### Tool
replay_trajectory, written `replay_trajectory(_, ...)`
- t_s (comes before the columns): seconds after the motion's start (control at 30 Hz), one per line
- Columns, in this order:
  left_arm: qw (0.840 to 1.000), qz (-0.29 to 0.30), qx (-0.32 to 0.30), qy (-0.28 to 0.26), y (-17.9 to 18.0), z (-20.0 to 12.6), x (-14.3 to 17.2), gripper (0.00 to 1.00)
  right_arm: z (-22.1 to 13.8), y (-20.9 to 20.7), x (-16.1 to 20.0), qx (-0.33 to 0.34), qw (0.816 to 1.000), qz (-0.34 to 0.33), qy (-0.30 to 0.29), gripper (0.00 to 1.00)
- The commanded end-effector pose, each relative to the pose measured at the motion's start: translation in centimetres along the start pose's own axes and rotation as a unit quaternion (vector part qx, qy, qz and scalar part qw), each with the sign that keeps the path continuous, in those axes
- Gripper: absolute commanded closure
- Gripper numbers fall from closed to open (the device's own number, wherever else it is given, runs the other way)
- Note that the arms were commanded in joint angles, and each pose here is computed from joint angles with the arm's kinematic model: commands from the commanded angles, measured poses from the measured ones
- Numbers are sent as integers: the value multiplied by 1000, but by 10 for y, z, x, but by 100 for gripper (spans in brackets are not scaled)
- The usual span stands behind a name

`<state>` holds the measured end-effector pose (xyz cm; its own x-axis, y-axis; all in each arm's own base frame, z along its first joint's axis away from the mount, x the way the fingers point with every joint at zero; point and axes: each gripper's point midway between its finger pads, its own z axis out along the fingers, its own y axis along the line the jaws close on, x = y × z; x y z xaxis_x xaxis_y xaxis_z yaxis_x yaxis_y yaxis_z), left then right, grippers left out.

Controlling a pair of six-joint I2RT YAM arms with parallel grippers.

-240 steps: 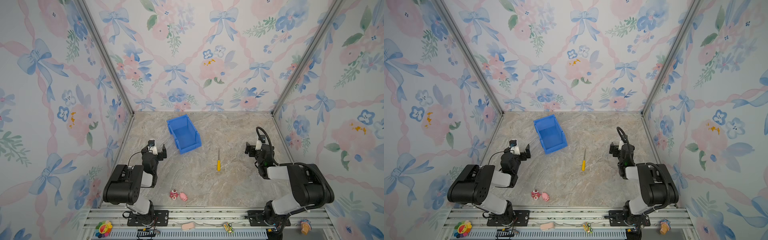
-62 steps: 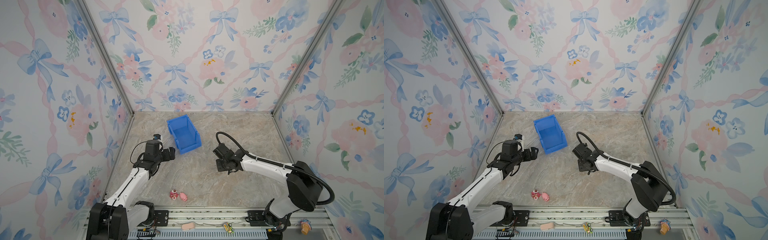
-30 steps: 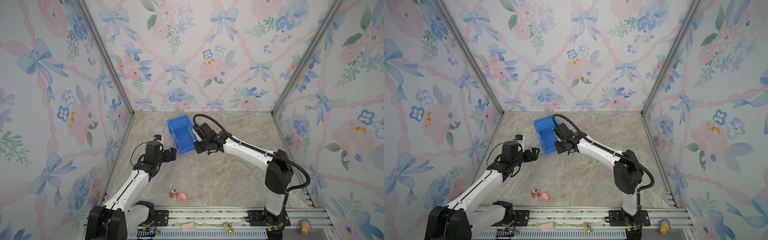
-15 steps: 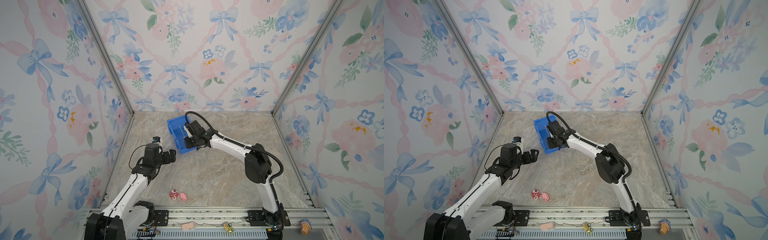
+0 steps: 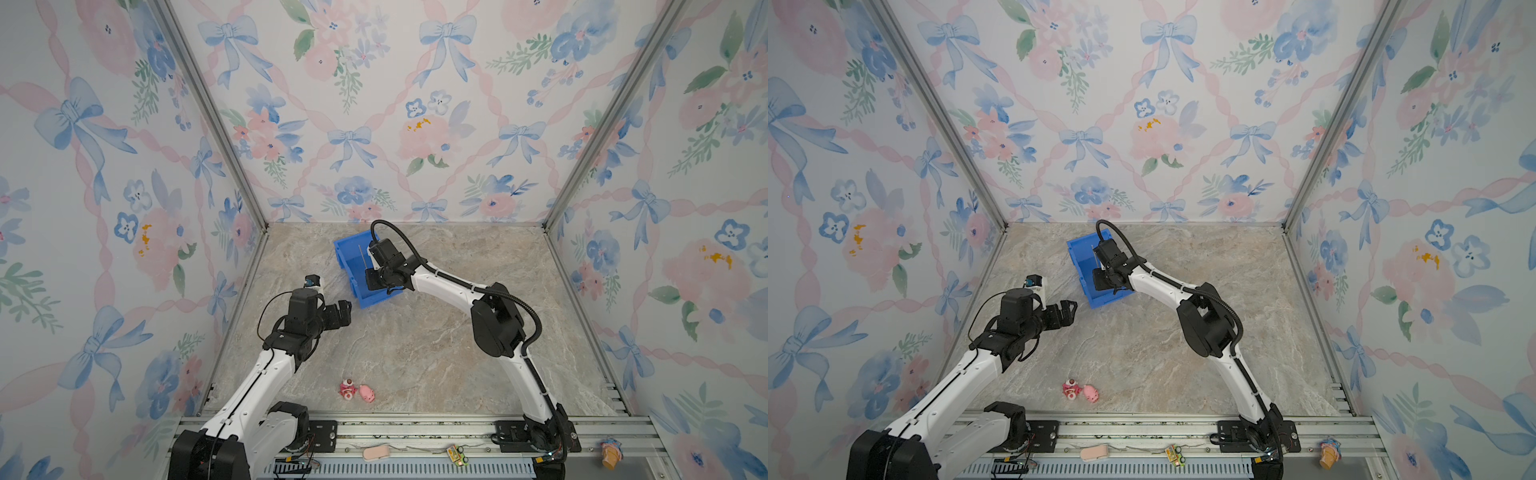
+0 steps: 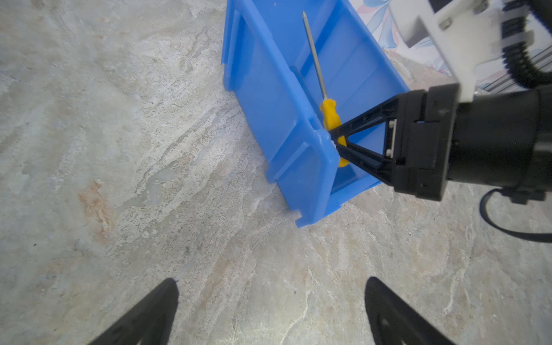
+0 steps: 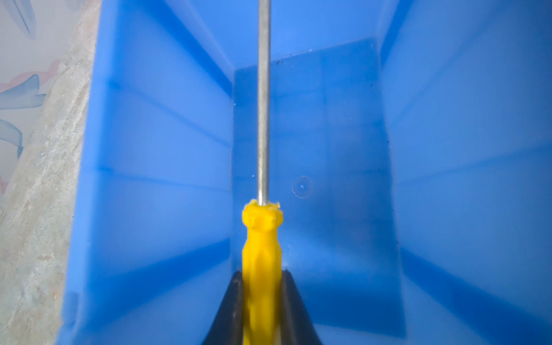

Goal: Put the screwdriver in the bin
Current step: Place the screwdriver into the bin.

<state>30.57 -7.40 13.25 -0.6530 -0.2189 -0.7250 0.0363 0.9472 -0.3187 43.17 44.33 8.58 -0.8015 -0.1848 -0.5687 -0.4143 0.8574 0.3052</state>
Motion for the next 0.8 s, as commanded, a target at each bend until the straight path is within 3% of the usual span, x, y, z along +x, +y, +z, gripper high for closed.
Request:
replay_trajectory(0.0,1000,0,-4,13,1,2,5,2,5,-2,-13,-8,1000,19,-12,87)
replay_trajectory(0.07,1000,-1,-12,12,3,3,4,2,6,-2,-13,-8,1000,21,-10,85)
replay_trajectory(0.43,1000,1,-12,23,4,10,6,2,-2,4,-8,3,1000,-10,-14,49)
replay_trajectory(0.77,1000,16,-17,8,4,6,-3,2,-46,16,-35,20,996,-61,-60,22)
